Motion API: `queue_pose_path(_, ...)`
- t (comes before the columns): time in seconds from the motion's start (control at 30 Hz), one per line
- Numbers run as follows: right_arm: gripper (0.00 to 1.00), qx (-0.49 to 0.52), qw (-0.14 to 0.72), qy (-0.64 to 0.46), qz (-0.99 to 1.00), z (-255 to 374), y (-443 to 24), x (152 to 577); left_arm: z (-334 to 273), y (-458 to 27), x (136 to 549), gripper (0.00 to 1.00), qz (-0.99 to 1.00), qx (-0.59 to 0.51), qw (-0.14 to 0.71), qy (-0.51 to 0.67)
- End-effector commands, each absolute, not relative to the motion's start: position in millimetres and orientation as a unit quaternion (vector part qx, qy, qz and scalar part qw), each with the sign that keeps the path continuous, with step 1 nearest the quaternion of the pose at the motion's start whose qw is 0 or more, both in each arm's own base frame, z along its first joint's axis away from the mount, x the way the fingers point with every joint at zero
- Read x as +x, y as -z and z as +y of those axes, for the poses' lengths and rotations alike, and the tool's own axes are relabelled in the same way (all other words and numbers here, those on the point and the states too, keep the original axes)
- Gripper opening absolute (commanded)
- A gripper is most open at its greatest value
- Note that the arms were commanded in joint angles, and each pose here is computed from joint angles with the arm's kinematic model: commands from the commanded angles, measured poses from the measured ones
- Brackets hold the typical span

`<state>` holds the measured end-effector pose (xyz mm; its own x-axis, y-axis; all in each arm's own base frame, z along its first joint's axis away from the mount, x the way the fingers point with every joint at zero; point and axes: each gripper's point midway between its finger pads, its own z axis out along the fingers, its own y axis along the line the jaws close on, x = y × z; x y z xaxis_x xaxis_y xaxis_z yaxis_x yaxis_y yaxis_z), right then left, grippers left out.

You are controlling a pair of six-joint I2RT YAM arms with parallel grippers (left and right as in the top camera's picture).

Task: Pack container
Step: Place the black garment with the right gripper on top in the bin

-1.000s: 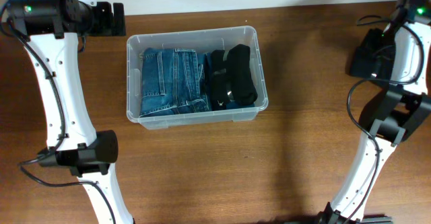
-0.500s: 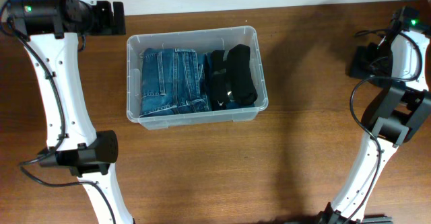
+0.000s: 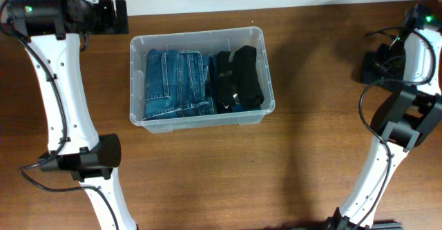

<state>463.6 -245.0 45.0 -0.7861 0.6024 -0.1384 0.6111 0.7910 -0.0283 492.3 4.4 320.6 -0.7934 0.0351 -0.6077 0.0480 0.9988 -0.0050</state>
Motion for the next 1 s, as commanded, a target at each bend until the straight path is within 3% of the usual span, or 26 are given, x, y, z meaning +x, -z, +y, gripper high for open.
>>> queue_pose_path(0.0, 0.04, 0.318, 0.184, 0.036, 0.929, -241, -171, 475, 5, -328, 493, 1.00, 0.942, 0.024, 0.333, 0.012)
queue_pose_path(0.2, 0.04, 0.263, 0.244, -0.020, 0.933, -190, -246, 474, 6, -329, 494, 0.99, 0.942, 0.023, 0.335, 0.012)
queue_pose_path(0.4, 0.04, 0.038, 0.269, -0.100, 0.957, -55, -295, 471, 6, -329, 495, 0.99, 0.941, 0.023, 0.338, 0.011)
queue_pose_path(0.6, 0.04, -0.303, 0.234, -0.087, 0.920, 82, -286, 447, 6, -329, 495, 0.99, 0.941, 0.023, 0.338, 0.011)
queue_pose_path(0.7, 0.04, -0.427, 0.235, -0.078, 0.870, 126, -284, 437, 6, -329, 495, 0.99, 0.941, 0.023, 0.338, 0.011)
queue_pose_path(0.9, 0.04, -0.601, 0.227, -0.070, 0.763, 192, -273, 415, 6, -329, 495, 0.99, 0.941, 0.023, 0.338, 0.011)
queue_pose_path(0.97, 0.04, -0.616, 0.206, -0.078, 0.756, 201, -259, 410, 6, -329, 495, 0.99, 0.941, 0.023, 0.338, 0.011)
